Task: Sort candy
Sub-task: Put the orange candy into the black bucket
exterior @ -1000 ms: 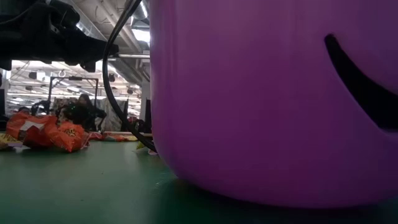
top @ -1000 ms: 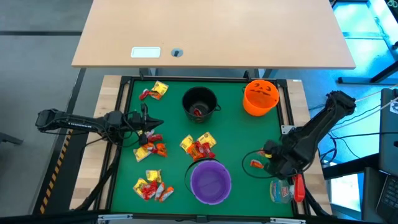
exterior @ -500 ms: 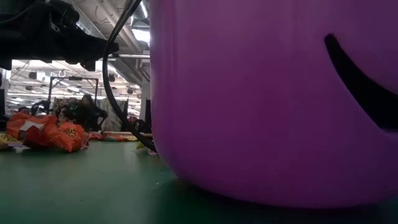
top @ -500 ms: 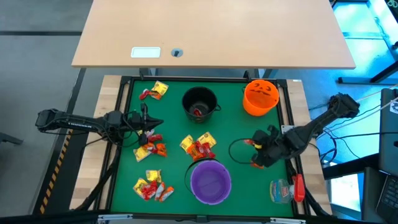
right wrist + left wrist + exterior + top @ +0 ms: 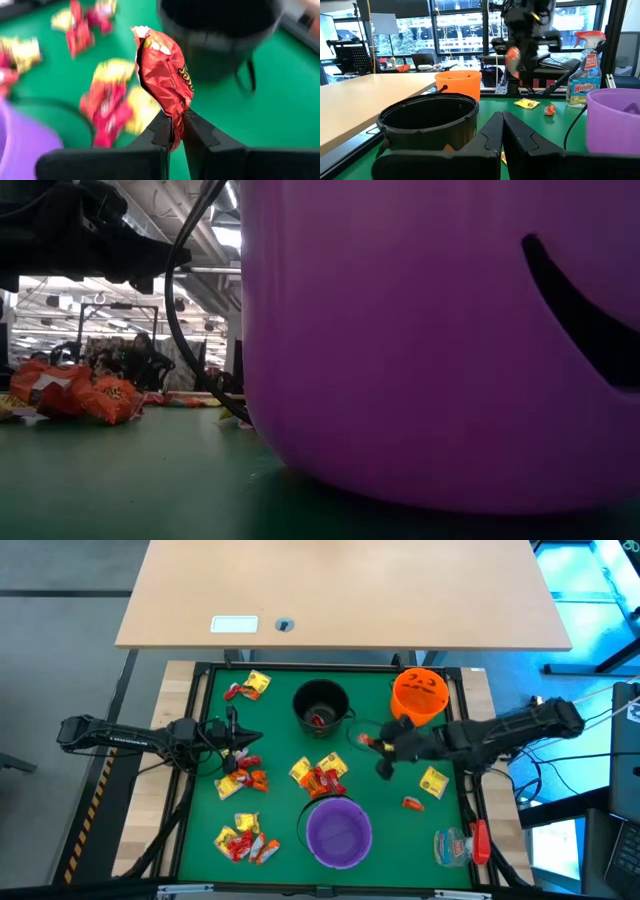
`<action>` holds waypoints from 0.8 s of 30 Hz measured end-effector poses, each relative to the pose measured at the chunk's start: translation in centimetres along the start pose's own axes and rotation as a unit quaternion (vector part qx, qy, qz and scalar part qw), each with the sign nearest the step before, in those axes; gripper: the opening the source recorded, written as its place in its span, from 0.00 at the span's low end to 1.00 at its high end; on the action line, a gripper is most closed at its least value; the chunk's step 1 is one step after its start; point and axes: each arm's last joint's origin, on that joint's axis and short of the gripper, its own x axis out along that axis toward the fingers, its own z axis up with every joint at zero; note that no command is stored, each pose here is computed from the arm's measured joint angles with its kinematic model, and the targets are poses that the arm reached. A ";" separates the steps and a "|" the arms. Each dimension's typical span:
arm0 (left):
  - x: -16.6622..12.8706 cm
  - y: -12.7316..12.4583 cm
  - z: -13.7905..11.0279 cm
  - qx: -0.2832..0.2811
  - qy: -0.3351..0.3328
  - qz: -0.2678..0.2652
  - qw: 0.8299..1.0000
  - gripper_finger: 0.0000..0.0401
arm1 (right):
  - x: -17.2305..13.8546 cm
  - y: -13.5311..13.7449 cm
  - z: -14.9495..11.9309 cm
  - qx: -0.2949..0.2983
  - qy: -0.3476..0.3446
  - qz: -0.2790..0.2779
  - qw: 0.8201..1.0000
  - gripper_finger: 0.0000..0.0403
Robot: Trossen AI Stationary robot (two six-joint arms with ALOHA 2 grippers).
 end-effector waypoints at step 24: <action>0.0 0.1 0.5 -0.003 -0.025 0.016 1.000 0.00 | 9.8 -7.4 6.2 0.028 -0.161 0.006 0.987 0.08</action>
